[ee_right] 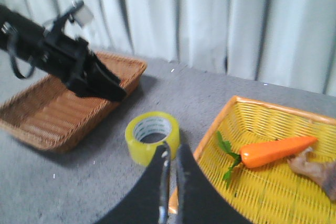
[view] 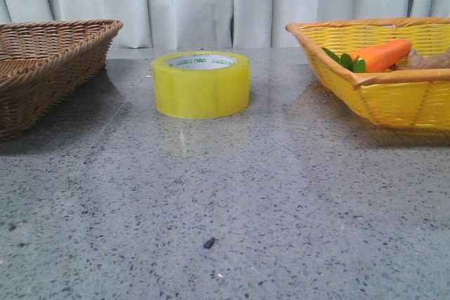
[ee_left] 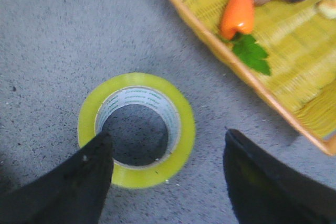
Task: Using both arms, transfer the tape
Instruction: 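Lower the left gripper onto the tape roll and grasp its rim, then carry the tape roll with the left gripper into the brown basket and release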
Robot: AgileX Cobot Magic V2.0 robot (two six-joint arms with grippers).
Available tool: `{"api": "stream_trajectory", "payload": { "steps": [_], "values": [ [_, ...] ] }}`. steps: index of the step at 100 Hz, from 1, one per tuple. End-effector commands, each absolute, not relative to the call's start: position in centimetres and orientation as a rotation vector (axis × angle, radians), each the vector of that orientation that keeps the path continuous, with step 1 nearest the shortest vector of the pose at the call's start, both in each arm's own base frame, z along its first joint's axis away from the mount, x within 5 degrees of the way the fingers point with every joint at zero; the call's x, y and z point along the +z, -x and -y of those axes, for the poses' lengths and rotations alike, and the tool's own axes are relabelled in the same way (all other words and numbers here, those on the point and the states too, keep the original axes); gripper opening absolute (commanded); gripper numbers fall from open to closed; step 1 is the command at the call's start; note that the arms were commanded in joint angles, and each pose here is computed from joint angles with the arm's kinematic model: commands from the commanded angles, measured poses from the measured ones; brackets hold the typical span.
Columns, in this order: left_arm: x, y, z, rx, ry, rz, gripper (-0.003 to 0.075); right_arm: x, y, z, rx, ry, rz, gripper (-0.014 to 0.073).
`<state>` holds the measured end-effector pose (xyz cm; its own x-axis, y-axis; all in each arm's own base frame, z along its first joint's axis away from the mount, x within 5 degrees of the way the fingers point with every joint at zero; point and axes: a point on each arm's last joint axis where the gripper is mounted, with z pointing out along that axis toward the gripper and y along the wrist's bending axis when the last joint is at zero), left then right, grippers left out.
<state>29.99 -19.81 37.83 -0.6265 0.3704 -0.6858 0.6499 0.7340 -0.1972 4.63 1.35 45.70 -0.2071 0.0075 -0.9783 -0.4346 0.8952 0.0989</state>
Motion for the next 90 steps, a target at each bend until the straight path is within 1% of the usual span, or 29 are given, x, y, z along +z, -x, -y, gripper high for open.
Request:
{"api": "stream_trajectory", "payload": {
  "steps": [1, 11, 21, 28, 63, 75, 78, 82, 83, 85, 86, 87, 88, 89, 90],
  "values": [
    [39.0, -31.4, 20.7, -0.572, -0.74, -2.266, 0.0421, 46.0, -3.0, 0.4, 0.469, 0.215, -1.586, -0.0064],
    [37.2, -33.1, 21.6, -0.54, -0.749, -2.311, 0.0421, 45.4, -1.0, 2.0, 0.488, 0.187, -1.545, -0.0064],
    [35.2, -34.3, 21.8, -0.465, -0.781, -2.361, 0.0421, 45.2, -0.1, 2.8, 0.493, 0.174, -1.535, -0.0064],
    [34.1, -34.8, 21.9, -0.433, -0.8, -2.395, 0.0421, 45.0, -0.1, 2.8, 0.486, 0.172, -1.561, -0.0064],
    [30.3, -36.3, 22.7, -0.411, -0.823, -2.488, 0.042, 45.0, -2.0, 1.3, 0.46, 0.195, -1.631, -0.0064],
    [29.7, -36.5, 22.8, -0.408, -0.826, -2.503, 0.0412, 45.0, -2.5, 0.9, 0.453, 0.201, -1.648, -0.0066],
    [29.7, -36.5, 22.8, -0.404, -0.829, -2.505, 0.0392, 45.0, -2.5, 0.9, 0.453, 0.201, -1.646, -0.0066],
    [29.7, -36.5, 22.8, -0.395, -0.832, -2.505, 0.0325, 45.0, -2.6, 0.9, 0.454, 0.202, -1.648, -0.0066],
    [29.7, -36.5, 22.8, -0.395, -0.832, -2.505, 0.0293, 45.0, -2.5, 0.9, 0.456, 0.202, -1.648, -0.0066],
    [29.7, -36.5, 22.8, -0.395, -0.832, -2.505, 0.0258, 45.0, -2.5, 0.9, 0.456, 0.202, -1.648, -0.0066],
    [29.7, -36.5, 22.8, -0.395, -0.832, -2.505, 0.0219, 45.0, -2.5, 0.9, 0.456, 0.202, -1.648, -0.0066],
    [29.7, -36.5, 22.8, -0.395, -0.832, -2.505, 0.0199, 45.0, -2.5, 0.9, 0.456, 0.202, -1.648, -0.0066],
    [29.7, -36.5, 22.8, -0.395, -0.832, -2.505, 0.0157, 45.0, -2.5, 0.9, 0.456, 0.202, -1.648, -0.0066],
    [29.8, -36.5, 22.8, -0.395, -0.832, -2.503, 0.0136, 45.0, -2.5, 0.9, 0.456, 0.202, -1.648, -0.0066],
    [29.8, -36.5, 22.8, -0.395, -0.832, -2.503, 0.0092, 45.0, -2.5, 0.9, 0.456, 0.202, -1.648, -0.0066]
  ]
}}
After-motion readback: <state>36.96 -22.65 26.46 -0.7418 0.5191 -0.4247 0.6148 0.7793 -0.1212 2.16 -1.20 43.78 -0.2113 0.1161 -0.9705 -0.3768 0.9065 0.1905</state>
